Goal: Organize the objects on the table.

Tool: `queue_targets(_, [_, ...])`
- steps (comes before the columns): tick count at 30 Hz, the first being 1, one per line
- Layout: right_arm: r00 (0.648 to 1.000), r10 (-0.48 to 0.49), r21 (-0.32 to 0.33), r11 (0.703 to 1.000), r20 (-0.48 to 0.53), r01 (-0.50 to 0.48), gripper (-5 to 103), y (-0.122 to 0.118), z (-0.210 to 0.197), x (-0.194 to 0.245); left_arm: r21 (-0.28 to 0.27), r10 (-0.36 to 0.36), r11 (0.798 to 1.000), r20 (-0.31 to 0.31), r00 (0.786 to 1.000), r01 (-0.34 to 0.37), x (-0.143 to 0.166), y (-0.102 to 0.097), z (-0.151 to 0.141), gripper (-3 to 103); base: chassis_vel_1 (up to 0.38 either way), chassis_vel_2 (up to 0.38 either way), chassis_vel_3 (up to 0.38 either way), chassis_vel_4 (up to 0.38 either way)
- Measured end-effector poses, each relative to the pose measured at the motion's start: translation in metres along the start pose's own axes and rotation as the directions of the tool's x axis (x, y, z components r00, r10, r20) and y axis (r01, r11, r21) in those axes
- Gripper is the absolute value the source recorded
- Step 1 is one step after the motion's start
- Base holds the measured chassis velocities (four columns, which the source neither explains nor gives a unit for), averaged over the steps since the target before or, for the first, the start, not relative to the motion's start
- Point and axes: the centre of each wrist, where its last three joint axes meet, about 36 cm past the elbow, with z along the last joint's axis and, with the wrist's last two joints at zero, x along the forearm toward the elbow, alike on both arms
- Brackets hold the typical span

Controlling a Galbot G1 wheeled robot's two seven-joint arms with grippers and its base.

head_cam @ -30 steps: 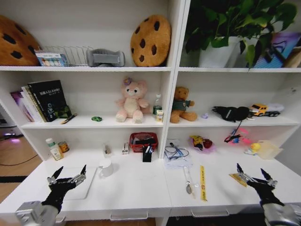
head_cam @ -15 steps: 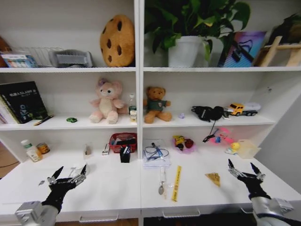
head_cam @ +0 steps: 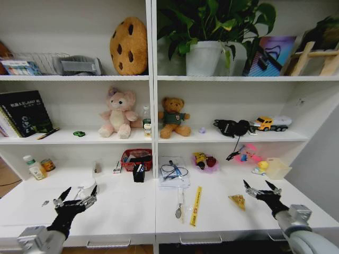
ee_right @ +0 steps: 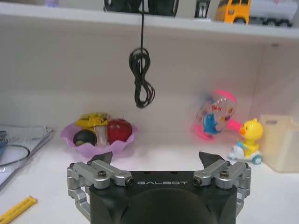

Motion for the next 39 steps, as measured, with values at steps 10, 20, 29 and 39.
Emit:
queue_targets(10, [0.994,-0.022,-0.049,0.999,-0.109,0.017,99,-0.004,0.037,-0.028,0.000,0.000,1.000,0.000,1.000,0.000,0.000,0.000,0.000,100,0.000,0.000,0.000,0.000])
queue_targets(20, [0.991,-0.030,-0.039,0.999,-0.129,0.025,73,0.000,0.053,-0.035,0.000,0.000,1.000,0.000,1.000,0.000,0.000,0.000,0.000,100,0.000,0.000,0.000,0.000])
queue_targets(29, [0.992,-0.032,-0.039,0.999,-0.123,0.028,45,0.001,0.055,-0.038,0.000,0.000,1.000,0.000,1.000,0.000,0.000,0.000,0.000,100,0.000,0.000,0.000,0.000])
queue_targets(39, [0.993,-0.029,-0.042,0.999,-0.118,0.025,3,-0.001,0.055,-0.036,0.000,0.000,1.000,0.000,1.000,0.000,0.000,0.000,0.000,100,0.000,0.000,0.000,0.000])
